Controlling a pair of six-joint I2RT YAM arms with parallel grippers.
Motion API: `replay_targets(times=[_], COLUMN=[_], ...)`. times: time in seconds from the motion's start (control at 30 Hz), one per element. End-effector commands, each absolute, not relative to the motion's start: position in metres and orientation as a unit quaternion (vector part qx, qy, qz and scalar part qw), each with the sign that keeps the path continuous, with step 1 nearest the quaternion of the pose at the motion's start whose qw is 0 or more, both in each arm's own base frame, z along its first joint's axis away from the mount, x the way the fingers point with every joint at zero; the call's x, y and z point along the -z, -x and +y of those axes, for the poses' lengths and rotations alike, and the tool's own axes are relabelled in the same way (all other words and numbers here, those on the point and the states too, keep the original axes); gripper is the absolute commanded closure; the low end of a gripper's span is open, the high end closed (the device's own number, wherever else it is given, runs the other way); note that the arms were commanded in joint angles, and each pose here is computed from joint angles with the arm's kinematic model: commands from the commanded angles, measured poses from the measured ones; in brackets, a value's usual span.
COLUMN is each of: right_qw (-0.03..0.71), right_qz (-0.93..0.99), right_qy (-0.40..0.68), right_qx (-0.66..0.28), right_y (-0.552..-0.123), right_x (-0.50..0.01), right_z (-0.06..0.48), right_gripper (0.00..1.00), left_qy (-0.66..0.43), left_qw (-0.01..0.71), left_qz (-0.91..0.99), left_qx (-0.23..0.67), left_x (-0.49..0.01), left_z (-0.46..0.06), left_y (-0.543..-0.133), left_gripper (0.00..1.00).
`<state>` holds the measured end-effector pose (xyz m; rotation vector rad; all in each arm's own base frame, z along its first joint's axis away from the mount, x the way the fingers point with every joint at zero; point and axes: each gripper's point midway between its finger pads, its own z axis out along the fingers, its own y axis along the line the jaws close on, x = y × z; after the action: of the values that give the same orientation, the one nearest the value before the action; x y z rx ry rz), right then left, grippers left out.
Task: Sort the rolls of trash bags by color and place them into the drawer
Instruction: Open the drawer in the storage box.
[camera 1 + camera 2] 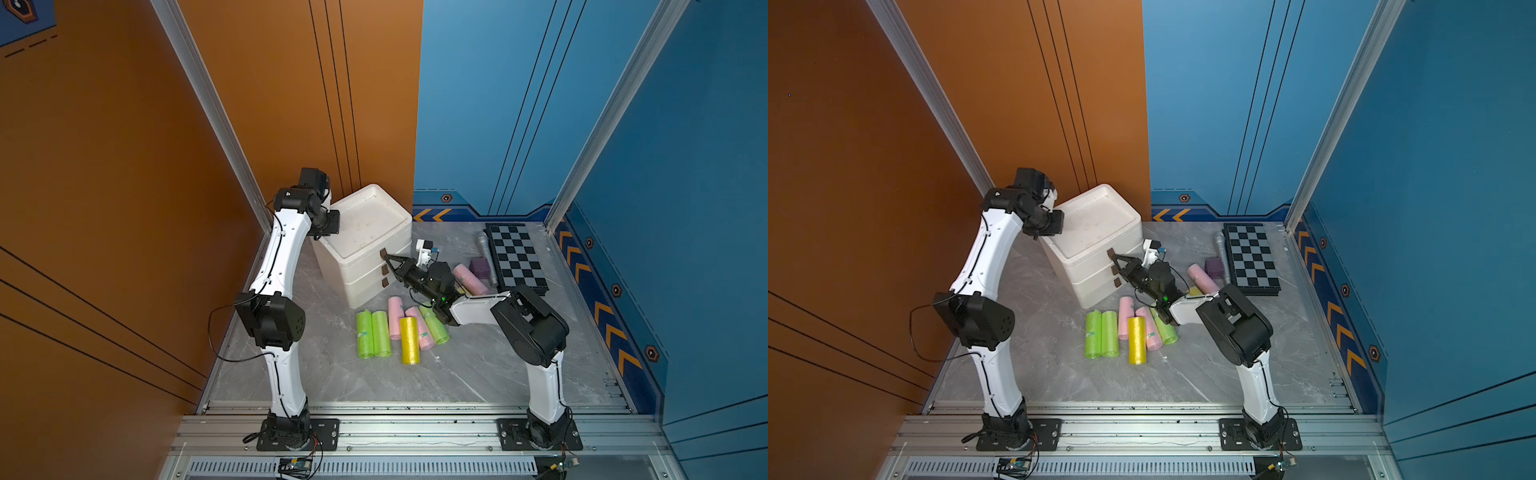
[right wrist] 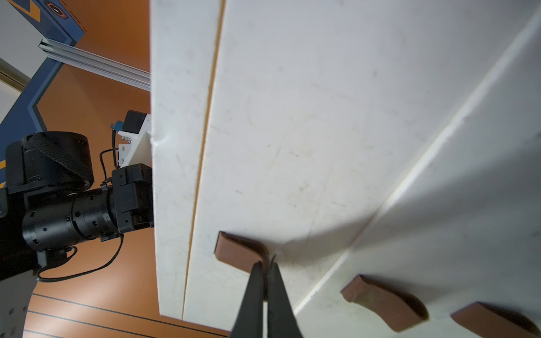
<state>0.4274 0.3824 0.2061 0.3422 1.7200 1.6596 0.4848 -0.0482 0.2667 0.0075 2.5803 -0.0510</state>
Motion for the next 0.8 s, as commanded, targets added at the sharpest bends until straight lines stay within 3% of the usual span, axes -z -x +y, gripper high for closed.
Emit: replay_targets(times=[0.0, 0.77], right_qw=[0.368, 0.353], right_qz=[0.639, 0.656], right_qy=[-0.127, -0.133], right_qx=[-0.663, -0.654], right_y=[-0.428, -0.409], right_x=[-0.219, -0.216], right_z=[0.374, 0.341], right_gripper=[1.00, 1.00], left_qy=[-0.007, 0.031], left_qw=[0.205, 0.198], left_qz=[0.979, 0.979], left_qx=[0.021, 0.025], left_x=[-0.234, -0.229], left_z=[-0.051, -0.044], left_y=[-0.465, -0.466], left_gripper=[1.00, 1.00])
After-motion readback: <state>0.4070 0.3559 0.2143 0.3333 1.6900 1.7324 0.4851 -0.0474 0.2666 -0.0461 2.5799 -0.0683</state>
